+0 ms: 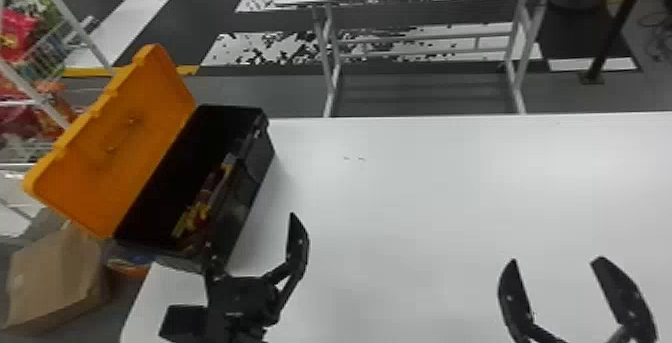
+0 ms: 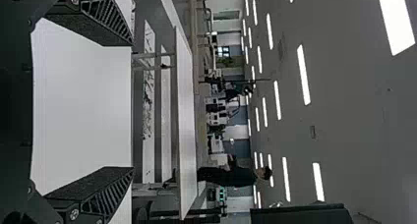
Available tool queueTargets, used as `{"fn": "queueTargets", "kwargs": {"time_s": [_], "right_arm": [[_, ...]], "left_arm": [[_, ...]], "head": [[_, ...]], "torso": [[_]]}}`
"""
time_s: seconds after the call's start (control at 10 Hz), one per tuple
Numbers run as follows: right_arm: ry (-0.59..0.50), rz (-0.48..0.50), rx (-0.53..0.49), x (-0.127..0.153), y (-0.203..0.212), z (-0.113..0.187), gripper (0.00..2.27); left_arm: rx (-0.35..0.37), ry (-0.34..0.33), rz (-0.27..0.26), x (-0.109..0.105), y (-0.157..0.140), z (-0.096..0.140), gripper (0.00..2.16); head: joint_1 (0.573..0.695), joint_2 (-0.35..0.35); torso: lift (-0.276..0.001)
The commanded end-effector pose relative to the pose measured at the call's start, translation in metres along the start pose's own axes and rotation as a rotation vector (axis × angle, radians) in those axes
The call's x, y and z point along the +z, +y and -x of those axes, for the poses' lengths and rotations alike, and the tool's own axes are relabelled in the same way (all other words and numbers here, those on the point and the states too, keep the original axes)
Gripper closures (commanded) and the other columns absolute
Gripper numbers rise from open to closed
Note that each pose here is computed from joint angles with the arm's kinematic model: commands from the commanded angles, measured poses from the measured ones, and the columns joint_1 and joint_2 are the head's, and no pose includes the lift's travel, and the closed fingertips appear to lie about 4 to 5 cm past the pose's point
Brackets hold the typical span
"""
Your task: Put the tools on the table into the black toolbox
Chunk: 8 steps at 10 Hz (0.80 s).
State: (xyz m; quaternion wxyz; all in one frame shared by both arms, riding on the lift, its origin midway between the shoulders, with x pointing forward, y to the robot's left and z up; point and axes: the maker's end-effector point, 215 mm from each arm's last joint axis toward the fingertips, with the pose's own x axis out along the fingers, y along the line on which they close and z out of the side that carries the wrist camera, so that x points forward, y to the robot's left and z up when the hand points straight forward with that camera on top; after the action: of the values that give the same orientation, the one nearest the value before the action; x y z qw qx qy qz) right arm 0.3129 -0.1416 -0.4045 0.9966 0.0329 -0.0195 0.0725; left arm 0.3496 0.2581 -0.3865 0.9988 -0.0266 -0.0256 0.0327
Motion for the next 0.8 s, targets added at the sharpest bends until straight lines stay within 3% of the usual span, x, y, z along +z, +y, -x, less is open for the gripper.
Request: {"fn": "queueTargets", "kwargs": {"time_s": [0.0, 0.7], "right_arm": [[-0.014, 0.004, -0.017, 0.003, -0.009, 0.003, 0.12], [0.047, 0.002, -0.018, -0.015, -0.015, -0.007, 0.12]], "left_arm": [[0.001, 0.004, 0.002, -0.002, -0.001, 0.001, 0.07], [0.002, 0.023, -0.008, -0.006, -0.002, 0.004, 0.07]], "head": [[0.695, 0.209], [0.695, 0.172]], "torso": [[-0.075], [-0.075]]}}
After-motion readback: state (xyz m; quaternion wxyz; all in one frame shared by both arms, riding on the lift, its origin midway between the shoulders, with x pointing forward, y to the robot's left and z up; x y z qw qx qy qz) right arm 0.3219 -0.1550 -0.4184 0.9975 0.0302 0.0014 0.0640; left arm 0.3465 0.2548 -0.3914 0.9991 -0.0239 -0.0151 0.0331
